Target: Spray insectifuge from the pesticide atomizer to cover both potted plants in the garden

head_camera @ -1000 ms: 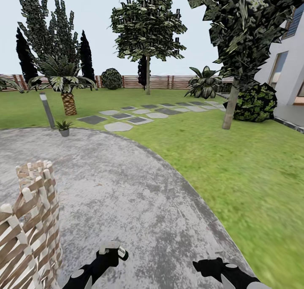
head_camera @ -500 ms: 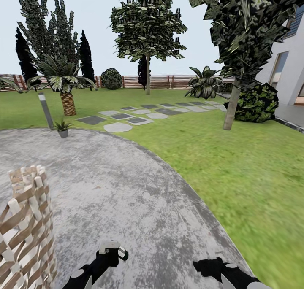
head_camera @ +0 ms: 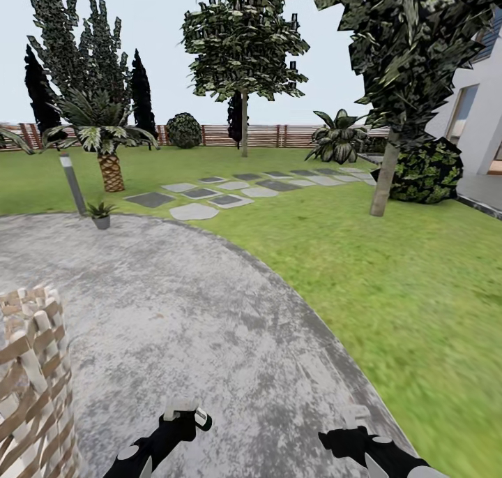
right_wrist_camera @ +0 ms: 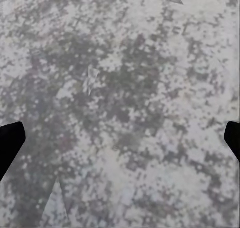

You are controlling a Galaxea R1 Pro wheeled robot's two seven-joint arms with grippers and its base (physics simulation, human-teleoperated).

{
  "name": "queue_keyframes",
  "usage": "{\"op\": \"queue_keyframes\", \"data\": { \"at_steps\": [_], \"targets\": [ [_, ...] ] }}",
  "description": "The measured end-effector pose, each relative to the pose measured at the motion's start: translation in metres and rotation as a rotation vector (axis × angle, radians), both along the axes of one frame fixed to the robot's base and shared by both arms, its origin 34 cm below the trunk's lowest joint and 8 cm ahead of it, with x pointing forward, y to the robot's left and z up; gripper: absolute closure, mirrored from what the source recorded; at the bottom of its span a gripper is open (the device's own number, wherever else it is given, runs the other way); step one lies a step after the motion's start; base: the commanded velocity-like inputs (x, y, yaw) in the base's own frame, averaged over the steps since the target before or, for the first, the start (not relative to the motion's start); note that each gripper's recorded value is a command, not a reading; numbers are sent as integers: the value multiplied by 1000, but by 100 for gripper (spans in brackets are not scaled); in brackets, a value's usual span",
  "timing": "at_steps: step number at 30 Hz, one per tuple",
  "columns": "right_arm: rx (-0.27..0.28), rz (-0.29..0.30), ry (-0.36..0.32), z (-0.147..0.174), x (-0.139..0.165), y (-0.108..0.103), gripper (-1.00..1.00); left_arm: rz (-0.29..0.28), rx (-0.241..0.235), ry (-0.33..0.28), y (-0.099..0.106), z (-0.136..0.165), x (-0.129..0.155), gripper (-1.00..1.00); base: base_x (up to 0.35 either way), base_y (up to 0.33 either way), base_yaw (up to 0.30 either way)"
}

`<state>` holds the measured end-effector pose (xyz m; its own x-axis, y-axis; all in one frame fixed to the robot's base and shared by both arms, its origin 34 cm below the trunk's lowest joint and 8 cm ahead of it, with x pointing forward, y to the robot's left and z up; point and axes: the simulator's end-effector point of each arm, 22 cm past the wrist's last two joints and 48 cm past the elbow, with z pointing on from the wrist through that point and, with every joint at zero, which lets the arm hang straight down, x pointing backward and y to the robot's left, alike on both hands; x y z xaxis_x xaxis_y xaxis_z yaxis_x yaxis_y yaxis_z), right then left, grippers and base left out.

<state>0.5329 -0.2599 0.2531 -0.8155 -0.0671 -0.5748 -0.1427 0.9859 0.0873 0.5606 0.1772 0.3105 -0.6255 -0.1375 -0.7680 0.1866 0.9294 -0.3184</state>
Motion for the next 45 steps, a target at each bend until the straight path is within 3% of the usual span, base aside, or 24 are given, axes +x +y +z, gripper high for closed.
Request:
{"op": "queue_keyframes", "data": {
  "at_steps": [45],
  "targets": [
    [0, 1, 0, 0, 0, 0, -100, 0, 0, 0, 0, 0, 0, 100, 123, -9, 0]
  ]
}}
